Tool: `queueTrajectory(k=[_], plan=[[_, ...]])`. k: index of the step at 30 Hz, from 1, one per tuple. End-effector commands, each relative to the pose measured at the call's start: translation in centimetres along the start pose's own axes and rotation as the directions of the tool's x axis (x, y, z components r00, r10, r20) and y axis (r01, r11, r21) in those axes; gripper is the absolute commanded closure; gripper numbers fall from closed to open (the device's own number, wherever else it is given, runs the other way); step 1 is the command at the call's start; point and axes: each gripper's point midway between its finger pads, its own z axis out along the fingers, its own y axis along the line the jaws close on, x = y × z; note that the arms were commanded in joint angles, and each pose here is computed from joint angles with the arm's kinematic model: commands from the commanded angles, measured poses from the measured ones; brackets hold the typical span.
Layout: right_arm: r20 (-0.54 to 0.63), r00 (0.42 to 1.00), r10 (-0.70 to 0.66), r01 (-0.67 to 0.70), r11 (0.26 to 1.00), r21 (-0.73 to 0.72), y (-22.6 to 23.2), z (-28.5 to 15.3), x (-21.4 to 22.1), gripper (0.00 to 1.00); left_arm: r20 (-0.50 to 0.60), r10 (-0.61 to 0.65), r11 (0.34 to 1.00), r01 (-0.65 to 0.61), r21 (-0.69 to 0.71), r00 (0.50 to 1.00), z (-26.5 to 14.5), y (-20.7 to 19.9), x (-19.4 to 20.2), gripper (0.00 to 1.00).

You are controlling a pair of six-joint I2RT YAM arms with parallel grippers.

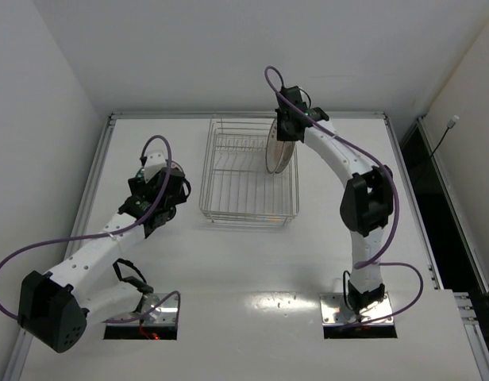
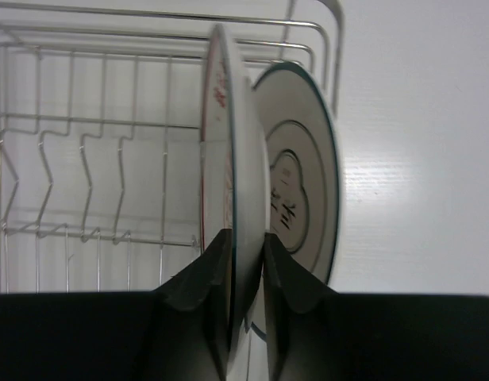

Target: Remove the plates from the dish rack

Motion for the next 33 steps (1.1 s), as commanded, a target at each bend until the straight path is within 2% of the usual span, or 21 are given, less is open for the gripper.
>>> queueTrajectory(k=[1,5,12,17,18,19,20,22,23,24,25,26,27,28,29,31,33], plan=[[0.067,0.997,0.033,-0.032,0.999,-0.020,1.4,-1.3,-2.3,0.93,0.026,-0.018,1.000,0.018,-0.001,1.000,-0.2,-0.3,-0.7,0.19],[0.185,0.981,0.054,-0.053,0.999,-0.011,1.6,-5.0,-6.0,1.00,0.020,-0.012,1.000,0.012,-0.005,1.000,0.0,-0.3,-0.5,0.19],[0.350,0.928,0.124,-0.107,0.992,-0.069,1.7,-12.9,-13.0,1.00,0.013,0.000,1.000,0.000,-0.001,1.000,0.0,-0.6,-0.2,0.19],[0.478,0.860,0.178,-0.180,0.983,-0.041,-1.9,-20.6,-16.6,1.00,0.006,0.009,1.000,-0.009,-0.005,1.000,0.3,-0.8,-0.1,0.19],[0.465,0.867,0.181,-0.202,0.979,-0.004,-3.4,-20.5,-15.7,1.00,0.006,0.009,1.000,-0.009,-0.005,1.000,0.3,-0.8,-0.1,0.19],[0.496,0.846,0.196,-0.225,0.974,-0.001,-5.0,-22.9,-15.9,1.00,0.006,0.009,1.000,-0.009,-0.005,1.000,0.3,-0.8,-0.1,0.19],[0.499,0.843,0.198,-0.239,0.971,0.019,-6.1,-23.4,-15.5,1.00,0.006,0.009,1.000,-0.009,-0.005,1.000,0.3,-0.8,-0.1,0.19],[0.454,0.866,0.210,-0.278,0.957,0.088,-9.4,-22.0,-13.0,1.00,0.006,0.009,1.000,-0.009,-0.005,1.000,0.3,-0.8,-0.1,0.19],[0.467,0.852,0.237,-0.300,0.952,0.063,-10.4,-23.5,-12.5,1.00,0.006,0.009,1.000,-0.009,-0.005,1.000,0.3,-0.8,-0.1,0.19],[0.401,0.880,0.256,-0.328,0.937,0.122,-13.2,-20.8,-9.4,1.00,0.006,0.009,1.000,-0.009,-0.005,1.000,0.3,-0.8,-0.1,0.19],[0.365,0.882,0.298,-0.347,0.935,0.077,-13.7,-20.1,-7.9,1.00,0.006,0.009,1.000,-0.009,-0.005,1.000,0.3,-0.8,-0.1,0.19],[0.300,0.897,0.324,-0.365,0.926,0.092,-15.0,-17.5,-4.6,1.00,0.001,0.020,1.000,-0.020,-0.001,1.000,0.3,-1.1,0.1,0.19],[0.325,0.868,0.376,-0.425,0.901,0.093,-18.1,-18.3,-3.7,1.00,0.001,0.020,1.000,-0.020,-0.001,1.000,0.3,-1.1,0.1,0.19],[0.295,0.868,0.401,-0.426,0.904,0.025,-17.9,-17.8,-2.5,1.00,0.001,0.020,1.000,-0.020,-0.001,1.000,0.3,-1.1,0.1,0.19],[0.282,0.855,0.435,-0.459,0.888,0.024,-19.9,-15.9,0.0,1.00,0.001,0.026,1.000,-0.026,0.010,1.000,0.1,-1.4,0.2,0.19],[0.292,0.844,0.449,-0.445,0.891,-0.084,-19.1,-16.3,1.0,1.00,0.002,0.031,0.999,-0.031,0.017,1.000,0.0,-1.7,0.3,0.19],[0.258,0.850,0.460,-0.442,0.888,-0.125,-18.7,-14.8,2.7,1.00,0.003,0.036,0.999,-0.036,0.025,0.999,-0.1,-1.9,0.3,0.19]])
